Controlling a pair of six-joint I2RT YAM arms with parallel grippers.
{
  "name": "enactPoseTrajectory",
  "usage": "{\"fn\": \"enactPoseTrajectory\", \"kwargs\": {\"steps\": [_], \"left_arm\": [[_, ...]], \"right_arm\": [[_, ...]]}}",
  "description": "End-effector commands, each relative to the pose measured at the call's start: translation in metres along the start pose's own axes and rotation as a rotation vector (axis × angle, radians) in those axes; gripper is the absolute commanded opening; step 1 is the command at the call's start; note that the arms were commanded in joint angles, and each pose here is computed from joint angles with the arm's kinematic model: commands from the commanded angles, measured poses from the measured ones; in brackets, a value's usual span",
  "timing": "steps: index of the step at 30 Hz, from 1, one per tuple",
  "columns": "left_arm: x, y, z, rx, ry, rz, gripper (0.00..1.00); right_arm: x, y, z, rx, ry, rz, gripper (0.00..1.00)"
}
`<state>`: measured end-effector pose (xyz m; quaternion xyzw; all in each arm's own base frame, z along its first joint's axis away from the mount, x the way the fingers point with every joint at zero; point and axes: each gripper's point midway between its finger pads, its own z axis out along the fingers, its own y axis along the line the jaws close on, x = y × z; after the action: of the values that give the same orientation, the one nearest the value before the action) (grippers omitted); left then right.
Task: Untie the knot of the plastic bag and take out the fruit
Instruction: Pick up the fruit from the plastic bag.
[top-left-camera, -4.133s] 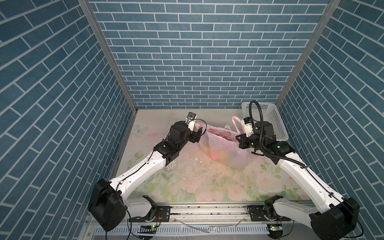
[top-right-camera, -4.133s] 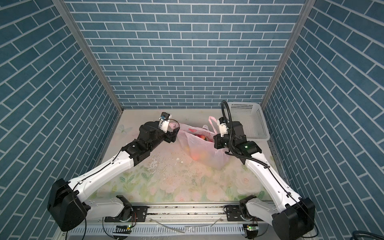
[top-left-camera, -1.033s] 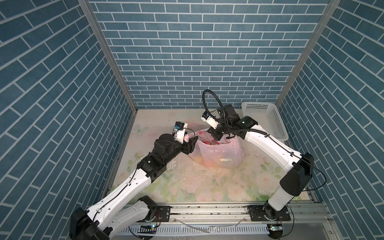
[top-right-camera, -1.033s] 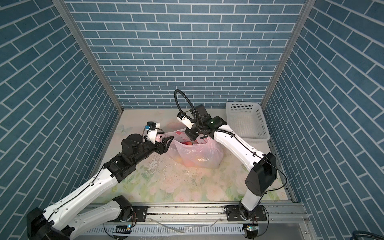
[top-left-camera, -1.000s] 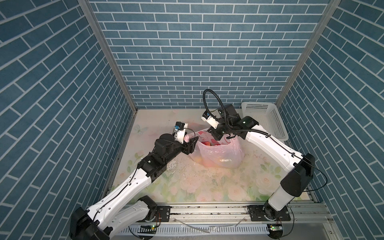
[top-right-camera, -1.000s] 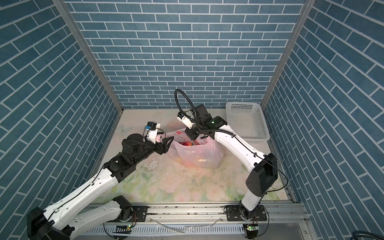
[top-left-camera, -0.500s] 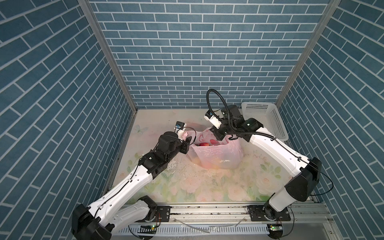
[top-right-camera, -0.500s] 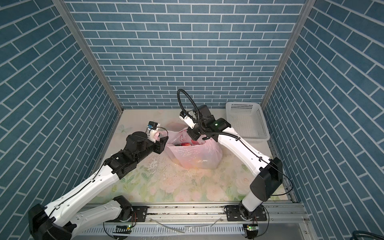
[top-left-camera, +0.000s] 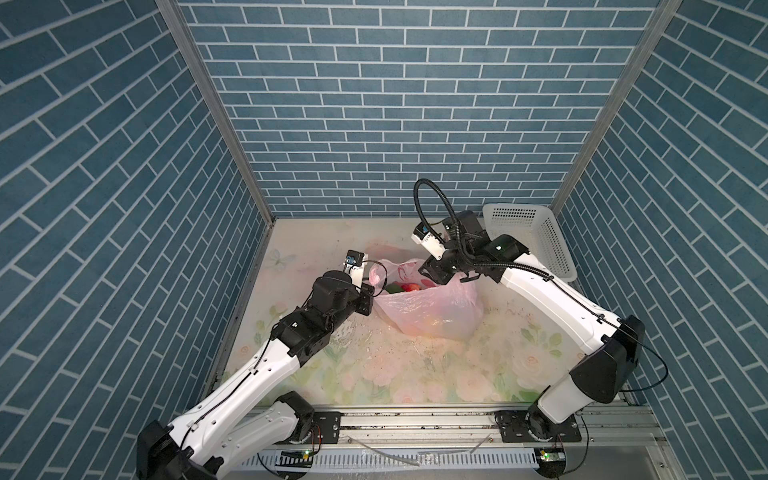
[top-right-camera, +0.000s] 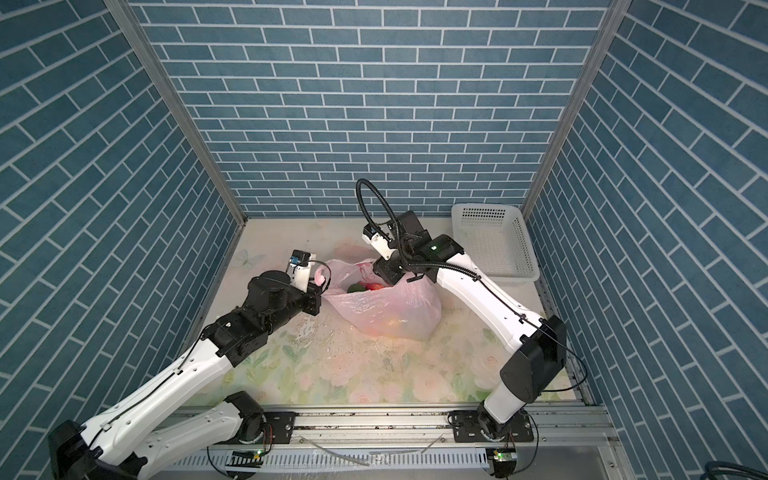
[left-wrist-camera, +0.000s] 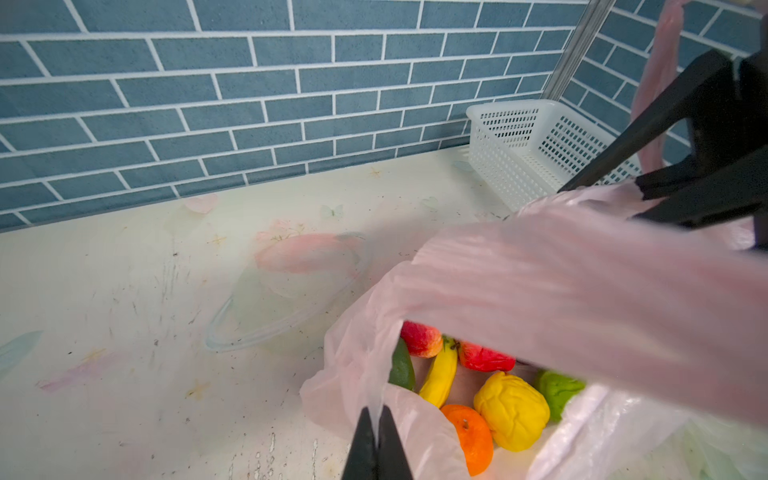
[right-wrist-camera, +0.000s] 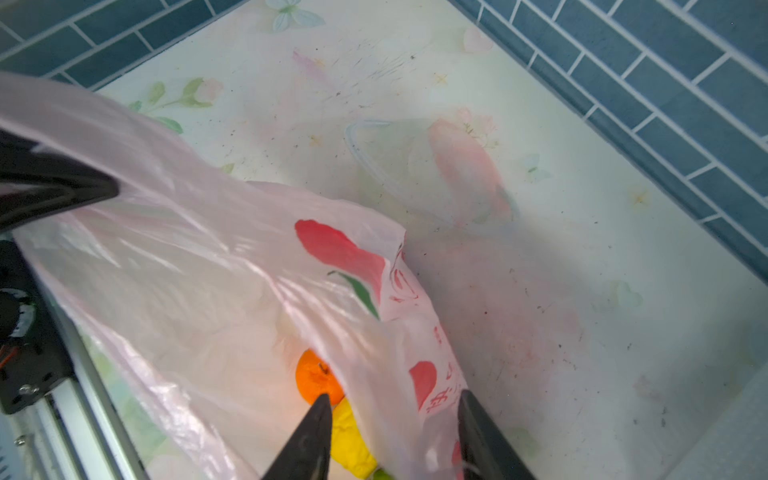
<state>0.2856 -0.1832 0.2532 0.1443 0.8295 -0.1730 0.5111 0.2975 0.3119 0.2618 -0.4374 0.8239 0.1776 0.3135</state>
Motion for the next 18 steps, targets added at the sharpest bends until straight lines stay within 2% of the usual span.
{"fn": "enactPoseTrajectory", "kwargs": {"steps": [1, 6, 10, 14, 18], "left_arm": [[-0.017, -0.013, -0.004, 0.065, -0.042, -0.041, 0.00], [-0.019, -0.018, -0.006, 0.096, -0.063, -0.078, 0.00], [-0.020, -0.021, -0.007, 0.120, -0.064, -0.093, 0.00], [-0.019, -0.022, -0.008, 0.128, -0.069, -0.107, 0.00], [-0.015, -0.023, -0.010, 0.138, -0.076, -0.127, 0.00]], "right_arm": [[0.001, 0.027, -0.045, -0.102, -0.016, 0.077, 0.56], [0.000, 0.056, -0.068, -0.196, -0.060, 0.141, 0.60], [-0.009, 0.074, -0.068, -0.245, -0.085, 0.164, 0.60], [-0.016, 0.083, -0.047, -0.302, -0.081, 0.210, 0.60], [-0.017, 0.073, -0.011, -0.269, -0.073, 0.260, 0.58]]}}
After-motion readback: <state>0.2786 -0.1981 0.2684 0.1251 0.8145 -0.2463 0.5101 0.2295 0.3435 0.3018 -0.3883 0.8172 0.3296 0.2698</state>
